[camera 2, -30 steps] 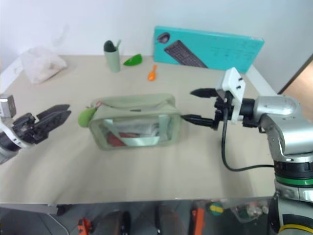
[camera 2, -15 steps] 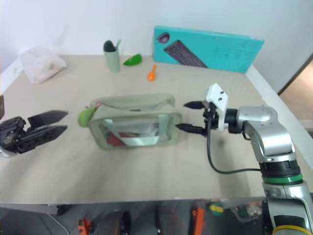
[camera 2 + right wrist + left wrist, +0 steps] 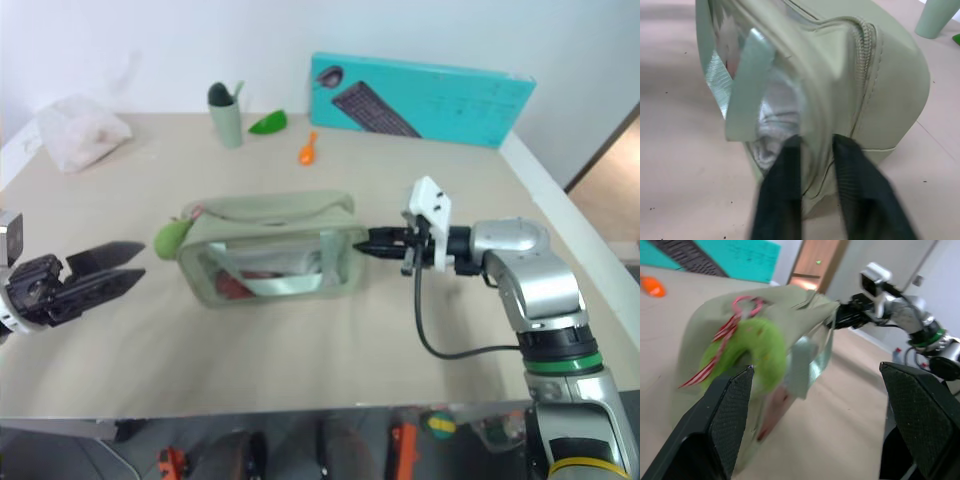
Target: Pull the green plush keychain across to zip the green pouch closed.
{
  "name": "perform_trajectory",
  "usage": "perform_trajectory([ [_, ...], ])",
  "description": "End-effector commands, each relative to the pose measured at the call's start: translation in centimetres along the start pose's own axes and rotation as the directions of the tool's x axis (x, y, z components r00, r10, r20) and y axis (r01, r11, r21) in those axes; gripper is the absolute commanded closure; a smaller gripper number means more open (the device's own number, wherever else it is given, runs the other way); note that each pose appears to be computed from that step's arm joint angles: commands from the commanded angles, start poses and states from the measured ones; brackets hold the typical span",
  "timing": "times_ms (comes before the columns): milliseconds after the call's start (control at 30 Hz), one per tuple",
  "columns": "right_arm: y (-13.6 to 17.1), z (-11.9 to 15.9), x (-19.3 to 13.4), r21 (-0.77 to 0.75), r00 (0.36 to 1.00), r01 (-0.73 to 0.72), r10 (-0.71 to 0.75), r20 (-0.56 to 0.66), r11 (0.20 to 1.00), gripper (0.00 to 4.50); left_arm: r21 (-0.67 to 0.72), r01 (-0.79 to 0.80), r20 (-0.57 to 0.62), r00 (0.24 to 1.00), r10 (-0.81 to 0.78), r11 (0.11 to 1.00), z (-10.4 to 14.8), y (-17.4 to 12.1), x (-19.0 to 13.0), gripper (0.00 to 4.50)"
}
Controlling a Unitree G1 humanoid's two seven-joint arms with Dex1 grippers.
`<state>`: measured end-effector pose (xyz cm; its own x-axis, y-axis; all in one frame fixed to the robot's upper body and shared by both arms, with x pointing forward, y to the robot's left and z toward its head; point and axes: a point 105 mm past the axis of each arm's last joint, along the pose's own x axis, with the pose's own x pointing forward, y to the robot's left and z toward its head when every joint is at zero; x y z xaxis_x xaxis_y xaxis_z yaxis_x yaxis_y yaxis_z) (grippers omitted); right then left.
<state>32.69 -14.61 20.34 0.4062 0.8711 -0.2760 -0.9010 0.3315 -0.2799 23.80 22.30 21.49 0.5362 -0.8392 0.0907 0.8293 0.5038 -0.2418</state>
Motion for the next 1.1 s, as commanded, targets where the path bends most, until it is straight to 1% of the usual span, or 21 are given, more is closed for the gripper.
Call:
perform_trajectory([
  [33,0.1,1.1,-0.4,-0.049,1.0,-0.006,0.007,0.02,0.999,4.45,0.009,-0.069,0.002,0.998,0.069,0.998,-0.5,1.2,-0.6,0.32],
  [233,-0.8,0.6,-0.2,-0.038,0.999,0.052,-0.052,-0.002,0.998,4.45,0.032,-0.062,-0.006,0.998,0.062,0.998,-1.0,1.7,0.6,0.32],
  [467,-0.5,0.4,-0.3,-0.045,0.999,0.047,-0.048,-0.01,0.998,4.45,0.062,0.019,0.01,1.0,-0.019,0.998,-0.3,1.3,2.8,0.32],
  [733,-0.4,0.1,-0.4,-0.042,0.998,0.057,-0.058,-0.017,0.998,4.45,0.053,0.048,0.024,0.998,-0.05,0.997,0.0,1.5,3.7,0.32],
  [833,-0.4,-0.1,-0.4,-0.042,0.998,0.062,-0.063,-0.02,0.997,4.5,0.036,0.052,0.031,0.998,-0.053,0.998,-0.1,1.5,3.8,1.15],
  [867,-0.5,-0.1,-0.4,-0.041,0.998,0.064,-0.065,-0.021,0.997,4.5,0.032,0.055,0.035,0.998,-0.057,0.998,-0.1,1.5,3.7,1.55],
  [967,-0.5,-0.2,-0.5,-0.041,0.997,0.067,-0.068,-0.023,0.997,4.5,0.029,0.058,0.037,0.998,-0.059,0.998,-0.3,1.4,3.8,2.5],
  [1100,-0.7,-0.2,-0.6,-0.042,0.997,0.07,-0.071,-0.023,0.997,4.5,0.02,0.078,0.039,0.996,-0.079,0.997,-0.4,1.1,4.0,3.95],
])
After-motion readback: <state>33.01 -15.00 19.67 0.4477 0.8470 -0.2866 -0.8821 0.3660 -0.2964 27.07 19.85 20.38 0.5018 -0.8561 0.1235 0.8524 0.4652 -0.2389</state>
